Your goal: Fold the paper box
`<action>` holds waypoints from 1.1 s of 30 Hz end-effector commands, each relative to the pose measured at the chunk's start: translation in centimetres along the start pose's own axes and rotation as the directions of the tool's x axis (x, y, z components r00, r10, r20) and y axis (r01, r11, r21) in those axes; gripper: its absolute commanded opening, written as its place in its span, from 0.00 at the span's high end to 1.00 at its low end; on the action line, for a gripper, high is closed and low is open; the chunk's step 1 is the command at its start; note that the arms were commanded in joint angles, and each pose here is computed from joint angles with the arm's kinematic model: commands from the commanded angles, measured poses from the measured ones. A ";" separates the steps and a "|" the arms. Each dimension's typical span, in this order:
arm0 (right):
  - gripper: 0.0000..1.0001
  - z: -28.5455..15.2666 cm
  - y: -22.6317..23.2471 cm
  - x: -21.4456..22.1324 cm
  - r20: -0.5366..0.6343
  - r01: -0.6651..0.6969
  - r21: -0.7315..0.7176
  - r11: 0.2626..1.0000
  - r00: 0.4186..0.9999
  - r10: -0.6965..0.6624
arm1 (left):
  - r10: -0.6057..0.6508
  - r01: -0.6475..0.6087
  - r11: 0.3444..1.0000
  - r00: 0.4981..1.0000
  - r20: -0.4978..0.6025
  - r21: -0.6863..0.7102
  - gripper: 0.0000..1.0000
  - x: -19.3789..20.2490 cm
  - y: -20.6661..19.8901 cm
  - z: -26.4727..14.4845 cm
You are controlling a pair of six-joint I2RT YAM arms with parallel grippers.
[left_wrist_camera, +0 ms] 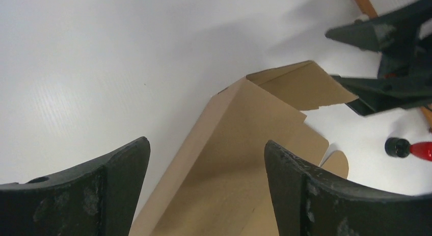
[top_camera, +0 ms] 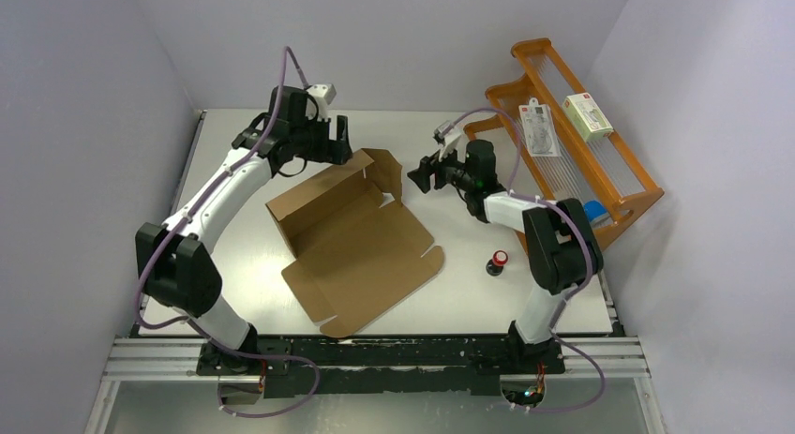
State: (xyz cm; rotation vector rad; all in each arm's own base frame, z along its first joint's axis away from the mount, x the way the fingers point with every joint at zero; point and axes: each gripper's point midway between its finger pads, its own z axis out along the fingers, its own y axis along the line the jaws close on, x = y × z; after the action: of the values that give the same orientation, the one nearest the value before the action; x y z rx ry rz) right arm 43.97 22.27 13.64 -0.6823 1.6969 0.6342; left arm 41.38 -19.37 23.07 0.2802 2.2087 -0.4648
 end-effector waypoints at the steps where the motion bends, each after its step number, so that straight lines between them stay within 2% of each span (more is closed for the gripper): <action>1: 0.30 1.9 0.0 1.3 -0.050 0.038 -0.081 0.996 0.998 -0.042 | 0.026 -0.020 0.996 0.998 -0.060 0.091 0.13 1.6 -0.9 0.4; 10: 0.26 2.3 4.5 2.1 -0.027 0.024 -0.278 0.960 0.999 -0.033 | 0.027 -0.011 0.989 0.994 -0.104 0.146 0.16 4.1 -1.4 1.2; 14: 0.24 2.6 5.1 2.3 -0.020 0.024 -0.290 0.957 0.999 -0.031 | 0.030 -0.007 0.986 0.991 -0.134 0.165 0.18 4.9 -1.5 1.8; 23: 0.17 3.1 7.4 1.9 0.005 0.050 -0.364 0.930 0.999 -0.051 | 0.029 -0.003 0.980 0.991 -0.131 0.198 0.20 5.1 -2.0 1.8; 33: 0.17 4.4 9.5 1.2 0.034 0.092 -0.402 0.911 0.996 -0.086 | 0.025 0.017 0.965 0.987 -0.156 0.261 0.21 5.8 -3.1 1.9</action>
State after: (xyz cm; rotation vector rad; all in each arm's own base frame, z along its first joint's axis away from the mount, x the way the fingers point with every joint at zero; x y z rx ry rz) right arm 39.30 30.76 11.00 -1.0112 1.5962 0.9476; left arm 38.44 -22.20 18.93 0.4442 2.2877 -0.6986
